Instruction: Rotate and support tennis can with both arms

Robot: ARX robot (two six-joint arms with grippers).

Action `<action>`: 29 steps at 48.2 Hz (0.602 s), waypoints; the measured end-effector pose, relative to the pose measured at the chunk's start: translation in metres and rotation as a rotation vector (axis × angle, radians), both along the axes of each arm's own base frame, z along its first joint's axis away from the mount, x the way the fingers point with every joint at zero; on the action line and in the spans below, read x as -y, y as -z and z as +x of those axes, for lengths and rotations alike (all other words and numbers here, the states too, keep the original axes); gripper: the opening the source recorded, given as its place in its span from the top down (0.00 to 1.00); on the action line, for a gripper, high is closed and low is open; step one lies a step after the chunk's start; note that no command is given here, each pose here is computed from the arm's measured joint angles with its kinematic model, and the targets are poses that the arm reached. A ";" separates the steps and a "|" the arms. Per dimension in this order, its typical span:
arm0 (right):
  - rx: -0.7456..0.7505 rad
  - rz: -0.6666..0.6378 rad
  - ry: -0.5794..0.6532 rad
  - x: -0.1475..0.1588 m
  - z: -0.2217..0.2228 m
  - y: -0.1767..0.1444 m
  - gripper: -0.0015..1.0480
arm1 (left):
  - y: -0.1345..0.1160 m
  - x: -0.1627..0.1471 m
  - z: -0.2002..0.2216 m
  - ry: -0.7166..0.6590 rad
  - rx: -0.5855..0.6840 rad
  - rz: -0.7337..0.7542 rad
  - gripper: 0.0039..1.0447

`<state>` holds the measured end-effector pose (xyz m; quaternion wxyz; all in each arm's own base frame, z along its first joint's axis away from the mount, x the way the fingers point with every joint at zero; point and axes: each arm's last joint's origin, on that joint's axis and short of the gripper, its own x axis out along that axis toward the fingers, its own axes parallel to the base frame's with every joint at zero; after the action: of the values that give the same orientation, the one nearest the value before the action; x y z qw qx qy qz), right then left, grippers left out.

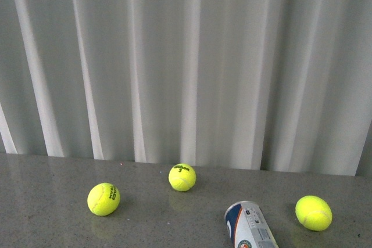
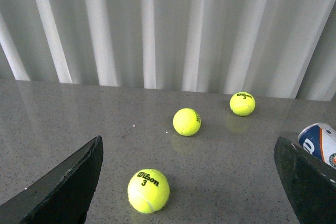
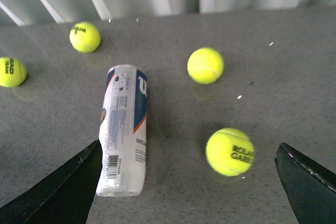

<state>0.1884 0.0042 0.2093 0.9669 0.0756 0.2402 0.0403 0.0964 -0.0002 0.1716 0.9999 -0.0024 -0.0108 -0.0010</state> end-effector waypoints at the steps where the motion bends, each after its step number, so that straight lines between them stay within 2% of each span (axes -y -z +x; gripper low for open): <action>1: -0.063 0.016 -0.013 -0.003 0.014 0.002 0.07 | 0.000 0.000 0.000 0.000 0.000 0.000 0.06; 4: -0.240 0.043 -0.054 -0.015 0.046 0.016 0.07 | 0.000 0.000 0.000 0.000 0.000 0.000 0.06; 11: -0.399 -0.007 -0.114 -0.043 0.092 0.044 0.07 | 0.000 0.000 0.000 0.000 0.000 0.000 0.06; 18: -0.462 -0.054 -0.118 -0.060 0.124 0.066 0.07 | 0.000 0.000 0.000 0.000 0.000 0.000 0.06; 29: -0.517 -0.019 -0.136 -0.073 0.161 0.087 0.07 | 0.000 0.000 0.000 0.000 0.000 0.000 0.06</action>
<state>0.3499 0.0773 0.1224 0.8692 0.0581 0.4840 0.0825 0.0964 -0.0002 0.1716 0.9999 -0.0024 -0.0108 -0.0010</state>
